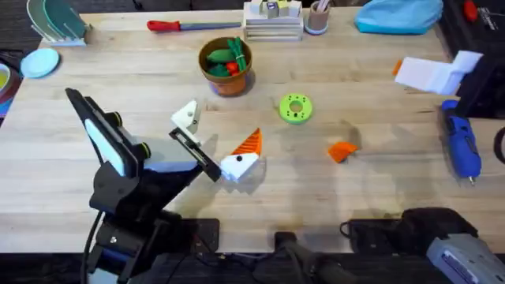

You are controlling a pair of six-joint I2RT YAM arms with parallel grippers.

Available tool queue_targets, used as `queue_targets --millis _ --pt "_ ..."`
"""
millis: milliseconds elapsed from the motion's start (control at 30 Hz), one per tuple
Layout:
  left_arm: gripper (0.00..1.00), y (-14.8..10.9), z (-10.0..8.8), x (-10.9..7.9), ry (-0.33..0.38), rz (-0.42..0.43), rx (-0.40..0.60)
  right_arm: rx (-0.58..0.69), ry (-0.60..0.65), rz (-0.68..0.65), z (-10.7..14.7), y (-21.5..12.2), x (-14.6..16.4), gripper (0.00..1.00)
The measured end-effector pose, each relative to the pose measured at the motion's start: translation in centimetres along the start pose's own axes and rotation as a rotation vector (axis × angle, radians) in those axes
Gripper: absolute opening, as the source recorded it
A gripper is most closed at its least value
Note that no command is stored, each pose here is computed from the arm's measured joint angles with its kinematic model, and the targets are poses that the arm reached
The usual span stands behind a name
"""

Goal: Pick up the gripper from the table and insert it into the empty holder that is missing its gripper. Then pick up a screw, insert it into the mounting hole, and use the screwdriver to tighten it. Finally, clean up the table by picking up the vegetable and placing it into the bucket.

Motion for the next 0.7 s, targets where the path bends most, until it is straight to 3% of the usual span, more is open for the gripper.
queue_targets --millis 167,267,400,567,700 --pt "0.992 0.0 0.0 0.0 0.000 0.000 0.000 0.157 -0.100 -0.109 2.4 0.2 1.2 0.994" --pt "0.993 0.0 0.0 0.0 0.000 0.000 0.000 0.288 -0.211 -0.177 4.2 0.4 2.3 0.994" --pt "0.993 0.0 0.0 0.0 0.000 0.000 0.000 0.424 -0.386 -0.173 5.9 0.8 3.3 0.994" --pt "0.993 0.0 0.0 0.0 0.000 0.000 0.000 0.469 -0.517 -0.167 6.2 1.6 4.2 0.994" --pt "0.993 0.0 0.0 0.0 0.000 0.000 0.000 0.510 -0.546 -0.156 6.4 2.4 4.4 0.994"
Point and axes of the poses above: each hand's point on the last joint's axis, 136 mm out from that joint toward the fingers, its own y axis out along the fingers, its own x axis along the line the jaws close on, z = x × y, the point moved 8 cm from there along -y, back along the fingers, and after that the axes turned 8 degrees about -y, right-handed, at the moved point
